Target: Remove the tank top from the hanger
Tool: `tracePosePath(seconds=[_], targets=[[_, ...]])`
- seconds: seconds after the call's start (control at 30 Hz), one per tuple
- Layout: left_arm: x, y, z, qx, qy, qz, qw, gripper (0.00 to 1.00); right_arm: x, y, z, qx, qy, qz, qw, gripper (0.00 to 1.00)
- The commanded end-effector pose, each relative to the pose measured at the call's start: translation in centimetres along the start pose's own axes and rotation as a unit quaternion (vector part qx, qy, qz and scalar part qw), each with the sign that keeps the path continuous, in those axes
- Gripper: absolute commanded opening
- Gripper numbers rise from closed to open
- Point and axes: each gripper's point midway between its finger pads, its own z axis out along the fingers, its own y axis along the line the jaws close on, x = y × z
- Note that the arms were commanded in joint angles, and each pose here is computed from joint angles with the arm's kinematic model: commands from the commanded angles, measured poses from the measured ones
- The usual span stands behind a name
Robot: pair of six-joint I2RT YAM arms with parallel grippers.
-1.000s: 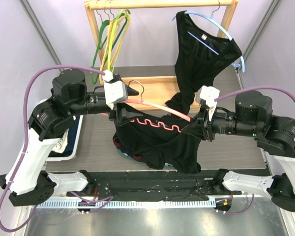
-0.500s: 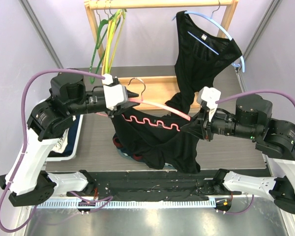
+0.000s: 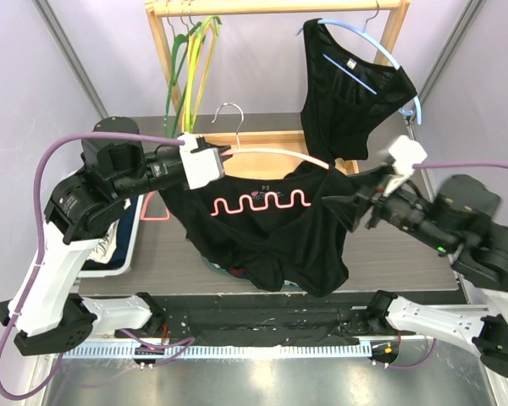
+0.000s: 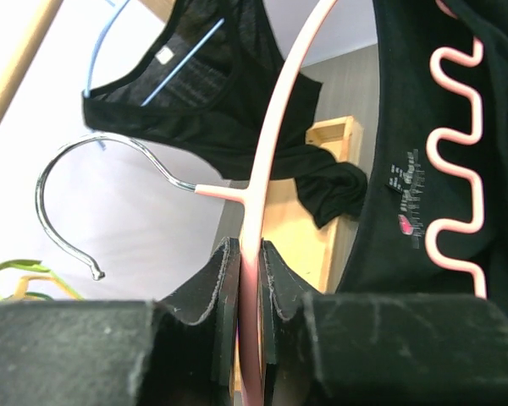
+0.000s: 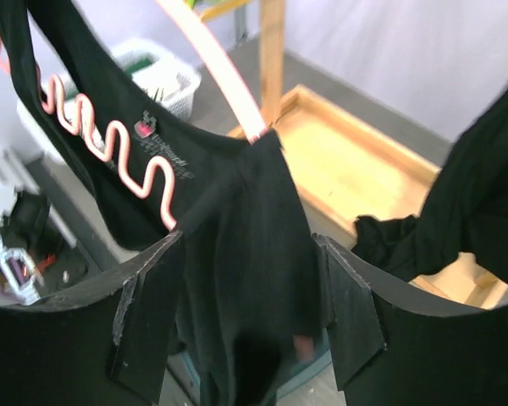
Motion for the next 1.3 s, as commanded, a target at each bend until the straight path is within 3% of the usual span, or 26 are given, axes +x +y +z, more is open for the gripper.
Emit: tracePosePath(seconds=[0.0, 0.2, 0.3, 0.53, 0.93, 1.27], targets=[[-3.2, 3.2, -2.0, -0.068, -0.040, 0.051, 0.996, 0.12, -3.0, -2.0, -3.3, 0.054, -0.097, 0.052, 0.992, 0.68], [-2.4, 3.9, -2.0, -0.080, -0.018, 0.119, 0.990, 0.11, -1.2, -3.1, -3.9, 0.087, -0.124, 0.111, 0.982, 0.70], [-2.1, 4.5, -2.2, -0.093, -0.009, 0.164, 0.982, 0.11, -0.8, -2.0, -3.0, 0.060, -0.124, 0.138, 0.981, 0.70], [-3.0, 5.8, -2.9, -0.125, -0.015, 0.188, 0.974, 0.10, -0.5, -0.1, 0.1, 0.019, -0.121, 0.177, 0.977, 0.67], [-2.0, 4.5, -3.4, -0.110, -0.006, 0.190, 0.976, 0.11, -5.4, -2.5, -0.9, 0.073, -0.184, 0.123, 0.972, 0.66], [-2.5, 4.2, -3.6, -0.106, -0.016, 0.171, 0.979, 0.12, -4.5, -1.6, 3.2, 0.058, -0.162, 0.111, 0.979, 0.64]])
